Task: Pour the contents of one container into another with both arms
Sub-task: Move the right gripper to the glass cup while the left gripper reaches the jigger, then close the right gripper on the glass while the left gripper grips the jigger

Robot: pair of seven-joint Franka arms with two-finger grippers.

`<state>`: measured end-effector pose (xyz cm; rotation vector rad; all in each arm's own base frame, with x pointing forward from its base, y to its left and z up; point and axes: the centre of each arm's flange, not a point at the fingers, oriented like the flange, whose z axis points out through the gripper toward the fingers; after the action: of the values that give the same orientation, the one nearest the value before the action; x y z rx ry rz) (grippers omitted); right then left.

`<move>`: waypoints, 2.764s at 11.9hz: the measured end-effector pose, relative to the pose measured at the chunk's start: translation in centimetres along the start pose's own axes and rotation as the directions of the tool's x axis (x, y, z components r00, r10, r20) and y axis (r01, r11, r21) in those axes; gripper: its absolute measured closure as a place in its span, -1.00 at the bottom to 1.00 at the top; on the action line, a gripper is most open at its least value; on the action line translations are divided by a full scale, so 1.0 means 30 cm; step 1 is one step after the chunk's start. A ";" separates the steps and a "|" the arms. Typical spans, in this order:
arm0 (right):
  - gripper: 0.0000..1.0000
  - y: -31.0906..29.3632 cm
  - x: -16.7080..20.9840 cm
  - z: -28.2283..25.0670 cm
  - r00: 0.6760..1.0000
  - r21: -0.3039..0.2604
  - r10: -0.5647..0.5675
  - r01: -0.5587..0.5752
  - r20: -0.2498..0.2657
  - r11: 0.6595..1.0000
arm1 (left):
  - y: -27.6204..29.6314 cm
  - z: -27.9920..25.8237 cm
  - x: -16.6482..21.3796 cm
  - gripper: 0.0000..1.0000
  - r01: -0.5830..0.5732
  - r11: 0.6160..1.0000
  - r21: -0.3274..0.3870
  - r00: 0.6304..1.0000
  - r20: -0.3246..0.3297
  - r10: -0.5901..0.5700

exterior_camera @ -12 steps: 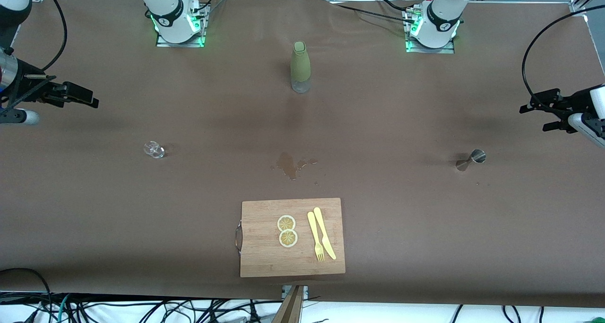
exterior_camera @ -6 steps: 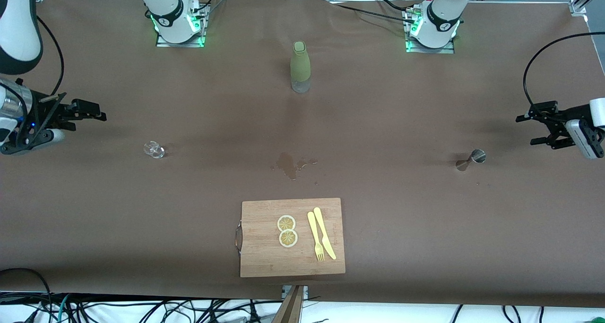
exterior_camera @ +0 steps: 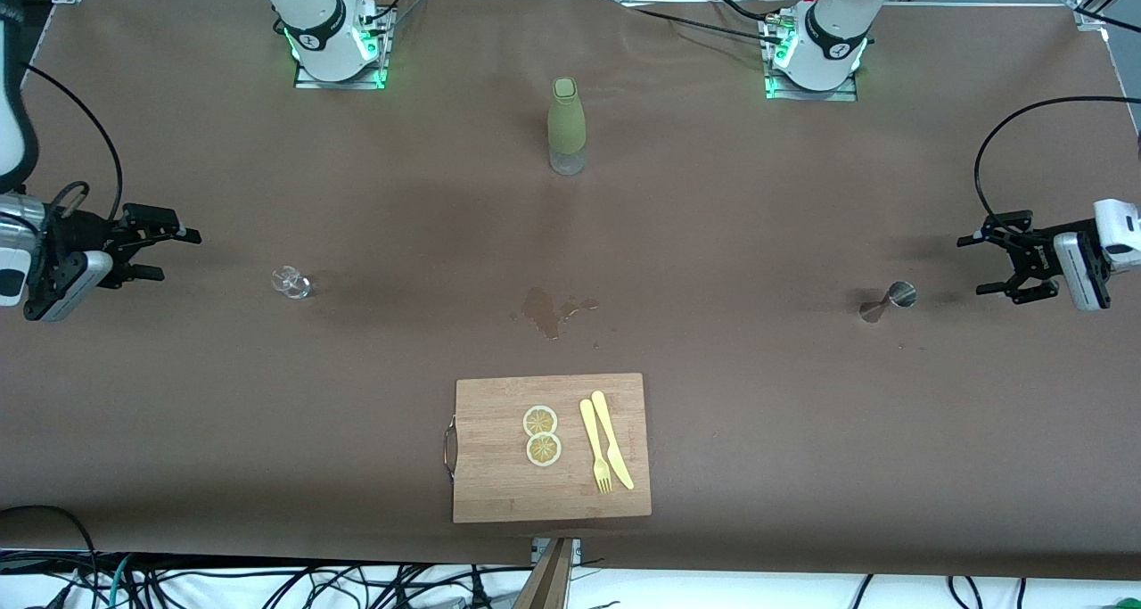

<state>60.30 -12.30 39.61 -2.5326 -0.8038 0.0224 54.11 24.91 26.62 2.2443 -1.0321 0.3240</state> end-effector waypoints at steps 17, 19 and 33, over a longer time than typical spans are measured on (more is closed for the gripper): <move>-1.00 0.460 -0.301 0.598 0.533 -0.039 -0.613 0.736 -0.583 0.676 | -0.177 0.350 -0.143 -0.97 -0.423 0.906 0.028 0.854 -0.322 0.409; -1.00 0.473 -0.312 0.673 0.487 -0.056 -0.636 0.767 -0.599 0.640 | -0.175 0.370 -0.128 -0.98 -0.462 0.886 0.053 0.815 -0.370 0.447; -0.99 0.450 -0.295 0.929 0.391 -0.043 -0.649 0.836 -0.652 0.547 | -0.156 0.588 -0.072 -0.96 -0.622 0.778 0.090 0.658 -0.479 0.581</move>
<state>55.90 -14.52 7.77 -1.4816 -1.4539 -0.8751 55.48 17.15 10.01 1.5377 -1.4416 1.0558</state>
